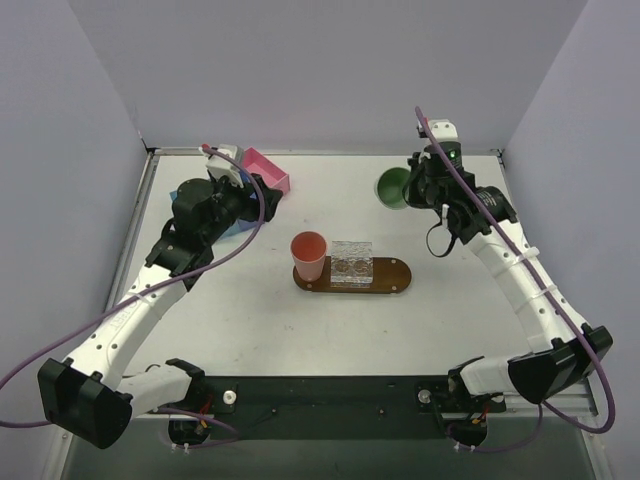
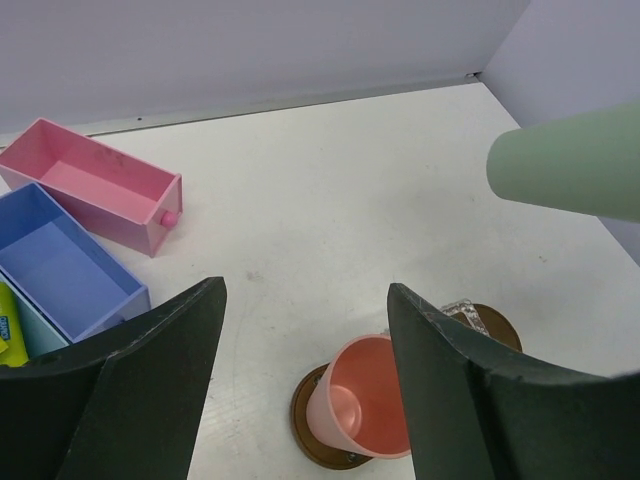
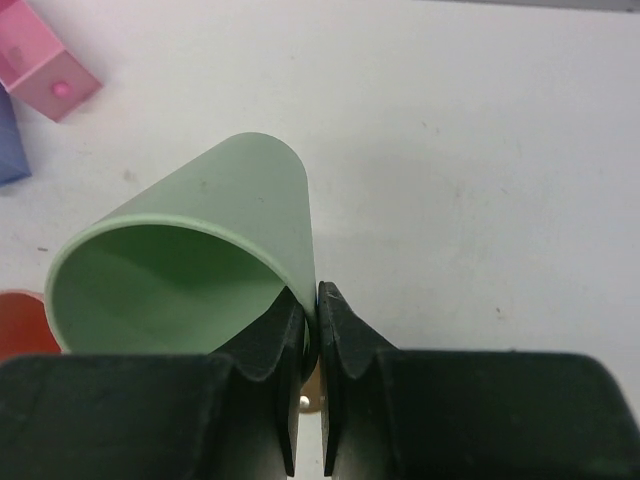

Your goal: Prepare toiletry sets of a toothbrush and toothpaste on the tray

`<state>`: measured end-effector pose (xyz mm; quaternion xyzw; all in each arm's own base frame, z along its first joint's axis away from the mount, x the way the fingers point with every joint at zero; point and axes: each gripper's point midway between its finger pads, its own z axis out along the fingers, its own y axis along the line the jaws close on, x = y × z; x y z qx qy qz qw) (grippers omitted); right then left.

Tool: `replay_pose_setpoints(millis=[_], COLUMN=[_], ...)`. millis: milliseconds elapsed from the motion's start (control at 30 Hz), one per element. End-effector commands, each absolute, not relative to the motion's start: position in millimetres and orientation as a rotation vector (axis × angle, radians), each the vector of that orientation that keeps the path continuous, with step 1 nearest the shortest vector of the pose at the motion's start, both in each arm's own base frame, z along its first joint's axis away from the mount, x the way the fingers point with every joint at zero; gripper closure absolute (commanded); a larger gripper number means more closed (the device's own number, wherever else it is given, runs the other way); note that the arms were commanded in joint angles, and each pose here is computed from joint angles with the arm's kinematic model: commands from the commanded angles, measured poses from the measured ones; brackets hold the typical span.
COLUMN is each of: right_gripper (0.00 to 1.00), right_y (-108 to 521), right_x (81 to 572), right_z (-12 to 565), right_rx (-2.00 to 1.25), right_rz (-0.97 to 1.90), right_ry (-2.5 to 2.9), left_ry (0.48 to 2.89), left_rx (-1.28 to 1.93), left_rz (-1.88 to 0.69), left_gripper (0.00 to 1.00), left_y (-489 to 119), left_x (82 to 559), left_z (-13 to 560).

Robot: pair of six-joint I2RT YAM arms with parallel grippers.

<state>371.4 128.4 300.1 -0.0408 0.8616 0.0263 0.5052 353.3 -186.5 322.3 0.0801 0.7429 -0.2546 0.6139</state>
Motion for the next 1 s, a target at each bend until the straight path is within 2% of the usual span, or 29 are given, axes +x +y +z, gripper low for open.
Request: replay_pose_setpoints(millis=[0,333,600,967], right_gripper=[1.00,1.00,1.00,1.00], right_y=[111,82,91,95], right_x=[329,299,272,270], right_z=[269,220,182,160], right_rx=[-0.122,0.019,0.014,-0.007], right_rz=[0.068,0.072,0.164,0.146], right_ry=[2.241,2.418,2.595,2.759], left_ry=[1.622,1.627,1.637,1.651], left_rx=[0.213,0.216,0.213,0.208], left_rz=[-0.595,-0.533,-0.515,-0.508], left_gripper=[0.24,0.24,0.24,0.24], left_y=[-187,-180,-178,-178], left_x=[352,356,358,359], left_z=[345,341,337,333])
